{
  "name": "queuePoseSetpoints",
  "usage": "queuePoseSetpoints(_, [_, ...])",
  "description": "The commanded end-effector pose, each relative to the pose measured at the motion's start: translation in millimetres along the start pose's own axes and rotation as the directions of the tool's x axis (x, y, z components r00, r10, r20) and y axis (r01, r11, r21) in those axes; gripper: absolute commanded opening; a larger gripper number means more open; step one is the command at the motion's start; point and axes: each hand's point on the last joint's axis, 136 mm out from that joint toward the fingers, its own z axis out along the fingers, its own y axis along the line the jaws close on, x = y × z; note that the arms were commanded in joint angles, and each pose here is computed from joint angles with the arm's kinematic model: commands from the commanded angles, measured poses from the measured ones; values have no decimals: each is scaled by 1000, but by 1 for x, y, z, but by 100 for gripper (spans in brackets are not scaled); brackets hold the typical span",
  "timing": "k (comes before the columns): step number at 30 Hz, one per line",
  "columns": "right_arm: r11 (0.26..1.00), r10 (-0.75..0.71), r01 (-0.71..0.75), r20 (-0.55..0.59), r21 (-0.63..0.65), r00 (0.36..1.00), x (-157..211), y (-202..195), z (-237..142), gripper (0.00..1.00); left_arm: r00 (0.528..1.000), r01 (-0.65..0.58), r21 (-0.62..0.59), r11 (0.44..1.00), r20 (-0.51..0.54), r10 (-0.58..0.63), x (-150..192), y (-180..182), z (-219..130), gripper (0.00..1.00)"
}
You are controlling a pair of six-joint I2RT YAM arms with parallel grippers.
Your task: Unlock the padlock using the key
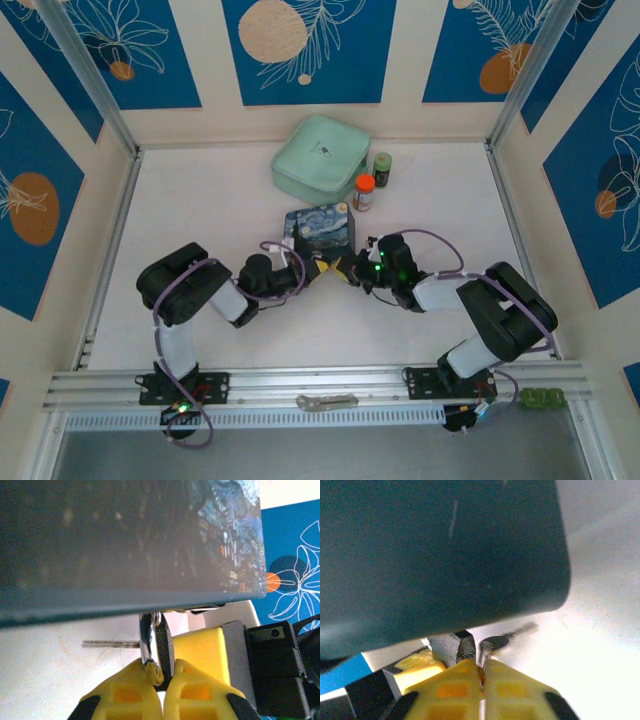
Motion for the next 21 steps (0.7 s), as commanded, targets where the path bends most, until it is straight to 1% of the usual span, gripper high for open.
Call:
queuePoseSetpoints(1, [998,37,-36,6,-52,999,-5,10,0,0,997,21,37,999,-77,-18,19,-5,3,0])
queuePoseSetpoints(3, [994,82,-82,0,-70,997,-7,13,-2,0,996,9,43,999,-87,-5,20,-7,4,0])
queuePoseSetpoints(6, [978,191,-192,-23,-80,981,-11,14,-6,0,995,-35,58,998,-94,40,21,-10,4,0])
queuePoseSetpoints(9, [937,331,-338,-84,-88,940,-12,17,-9,0,986,-112,78,991,-114,121,25,-13,4,0])
queuePoseSetpoints(12, [872,468,-484,-160,-77,869,-10,20,-10,0,971,-183,98,978,-139,195,29,-12,4,0])
queuePoseSetpoints(15, [787,589,-613,-215,-63,779,-6,22,-8,0,953,-247,124,961,-150,264,32,-15,5,0])
queuePoseSetpoints(17, [725,660,-687,-244,-40,711,0,22,-4,0,940,-295,133,946,-140,312,31,-17,5,0])
queuePoseSetpoints(19, [683,695,-729,-265,-44,668,2,28,0,0,924,-342,140,929,-128,359,30,-18,4,0])
queuePoseSetpoints(21, [663,709,-748,-292,-36,643,5,35,4,0,909,-379,148,913,-122,397,30,-19,4,0])
